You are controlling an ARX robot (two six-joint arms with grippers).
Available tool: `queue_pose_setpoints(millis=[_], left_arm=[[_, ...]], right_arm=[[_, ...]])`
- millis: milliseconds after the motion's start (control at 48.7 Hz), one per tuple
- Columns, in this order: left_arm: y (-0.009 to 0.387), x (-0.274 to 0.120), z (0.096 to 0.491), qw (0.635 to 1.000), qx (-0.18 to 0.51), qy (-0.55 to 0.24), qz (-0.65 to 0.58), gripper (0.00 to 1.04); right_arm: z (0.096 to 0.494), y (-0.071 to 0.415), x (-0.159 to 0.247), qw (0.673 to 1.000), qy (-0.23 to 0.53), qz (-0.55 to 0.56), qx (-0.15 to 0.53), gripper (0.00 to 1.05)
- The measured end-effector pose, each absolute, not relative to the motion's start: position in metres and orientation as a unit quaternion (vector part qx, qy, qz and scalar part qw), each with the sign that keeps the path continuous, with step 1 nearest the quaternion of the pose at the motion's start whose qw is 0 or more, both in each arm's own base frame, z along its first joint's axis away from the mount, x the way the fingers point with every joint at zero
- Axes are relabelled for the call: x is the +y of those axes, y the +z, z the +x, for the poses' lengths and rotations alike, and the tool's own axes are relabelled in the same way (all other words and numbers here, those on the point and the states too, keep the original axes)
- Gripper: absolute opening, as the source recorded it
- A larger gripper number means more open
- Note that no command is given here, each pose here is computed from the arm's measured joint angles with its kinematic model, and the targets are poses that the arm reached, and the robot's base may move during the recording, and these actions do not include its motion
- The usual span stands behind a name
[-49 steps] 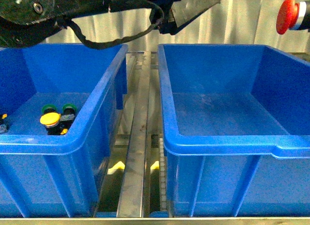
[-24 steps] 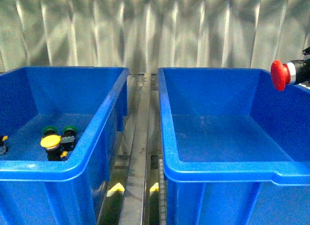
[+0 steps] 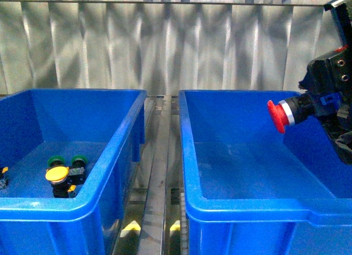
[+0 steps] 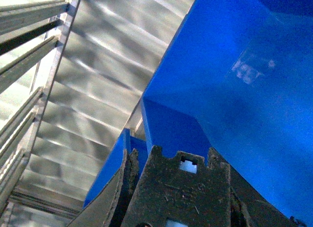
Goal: Pick red and yellow buttons and place in box
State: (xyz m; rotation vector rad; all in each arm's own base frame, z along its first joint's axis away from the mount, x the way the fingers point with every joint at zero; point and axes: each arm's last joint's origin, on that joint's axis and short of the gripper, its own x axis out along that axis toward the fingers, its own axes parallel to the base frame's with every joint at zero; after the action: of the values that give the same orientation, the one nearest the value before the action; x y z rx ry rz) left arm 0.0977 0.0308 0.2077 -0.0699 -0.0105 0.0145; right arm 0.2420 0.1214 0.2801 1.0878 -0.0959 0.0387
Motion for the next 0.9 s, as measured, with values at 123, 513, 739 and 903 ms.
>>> queue_pose_setpoints(millis=[123,513,739,903], left_arm=[[0.182,0.024,0.099,1.000,0.009,0.010,-0.018,0.24],[0.176,0.006,0.098,1.000,-0.001,0.019,-0.006,0.03],[0.170,0.000,0.097,1.000,-0.003,0.002,-0.005,0.03],[0.170,0.000,0.097,1.000,-0.003,0.002,-0.005,0.03]], right_arm=[[0.238,0.282,0.129,0.865,0.020,0.498,-0.056,0.32],[0.226,0.285,0.151,0.911,0.008,0.394,-0.125,0.31],[0.219,0.280,0.158,0.930,0.010,0.348,-0.121,0.31],[0.215,0.277,0.157,0.931,0.000,0.342,-0.129,0.31]])
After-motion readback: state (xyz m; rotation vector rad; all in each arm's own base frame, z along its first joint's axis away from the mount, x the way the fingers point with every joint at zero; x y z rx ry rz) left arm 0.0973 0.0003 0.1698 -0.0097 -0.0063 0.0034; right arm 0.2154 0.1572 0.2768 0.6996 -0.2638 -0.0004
